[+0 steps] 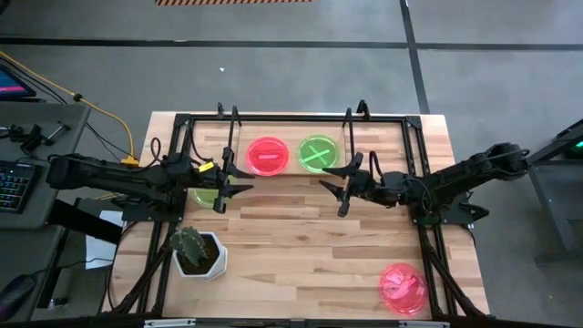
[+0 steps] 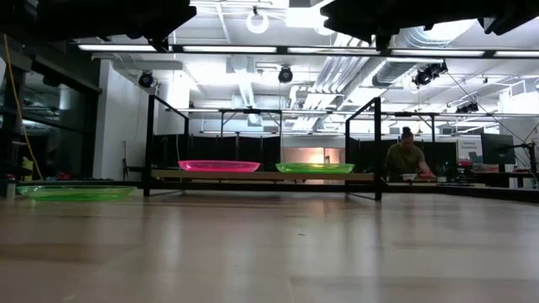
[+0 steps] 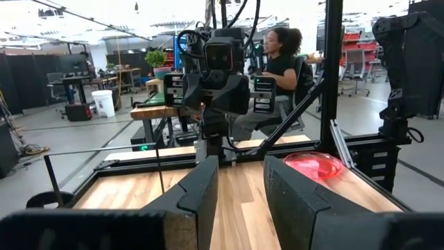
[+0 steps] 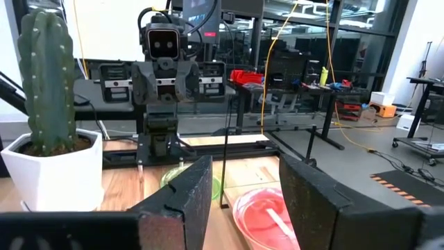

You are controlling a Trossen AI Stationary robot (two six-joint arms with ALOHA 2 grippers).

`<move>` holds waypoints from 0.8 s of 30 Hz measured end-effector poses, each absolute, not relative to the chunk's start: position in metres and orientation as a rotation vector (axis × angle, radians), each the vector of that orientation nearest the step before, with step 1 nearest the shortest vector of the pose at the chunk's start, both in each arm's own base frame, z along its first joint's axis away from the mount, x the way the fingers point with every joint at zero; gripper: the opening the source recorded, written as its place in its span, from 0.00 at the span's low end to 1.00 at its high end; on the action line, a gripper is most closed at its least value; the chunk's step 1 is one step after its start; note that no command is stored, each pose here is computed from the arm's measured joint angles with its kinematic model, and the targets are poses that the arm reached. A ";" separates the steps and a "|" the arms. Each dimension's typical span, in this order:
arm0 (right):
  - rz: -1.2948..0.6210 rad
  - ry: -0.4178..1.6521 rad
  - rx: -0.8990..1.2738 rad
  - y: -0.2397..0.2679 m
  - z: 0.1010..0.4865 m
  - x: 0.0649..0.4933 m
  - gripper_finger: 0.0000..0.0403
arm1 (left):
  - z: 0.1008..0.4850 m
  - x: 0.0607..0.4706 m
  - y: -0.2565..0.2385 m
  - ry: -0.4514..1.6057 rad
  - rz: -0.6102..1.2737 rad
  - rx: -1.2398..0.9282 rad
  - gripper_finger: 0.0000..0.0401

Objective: Place and stack plates onto a shelf
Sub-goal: Stack the green plate on top of the other green plate on the shelf

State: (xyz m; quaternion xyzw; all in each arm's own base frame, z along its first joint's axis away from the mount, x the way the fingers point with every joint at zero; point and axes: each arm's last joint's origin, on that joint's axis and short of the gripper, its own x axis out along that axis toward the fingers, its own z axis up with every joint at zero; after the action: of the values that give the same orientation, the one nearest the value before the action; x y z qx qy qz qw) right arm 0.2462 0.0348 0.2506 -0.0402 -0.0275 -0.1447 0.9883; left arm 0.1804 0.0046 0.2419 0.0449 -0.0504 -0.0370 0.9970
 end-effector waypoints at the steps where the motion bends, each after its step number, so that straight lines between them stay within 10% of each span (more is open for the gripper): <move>1: -0.290 -0.055 -0.081 0.035 0.251 0.246 0.39 | 0.242 0.180 0.005 -0.101 -0.074 0.090 0.26; 24: -0.291 -0.036 -0.086 0.035 0.249 0.247 0.39 | 0.242 0.180 0.004 -0.100 -0.075 0.090 0.26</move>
State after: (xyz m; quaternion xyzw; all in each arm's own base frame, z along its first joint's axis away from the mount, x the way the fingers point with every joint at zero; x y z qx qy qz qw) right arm 0.2465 0.0348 0.2490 -0.0431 -0.0177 -0.1448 0.9884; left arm 0.1803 0.0045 0.2418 0.0451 -0.0498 -0.0374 0.9970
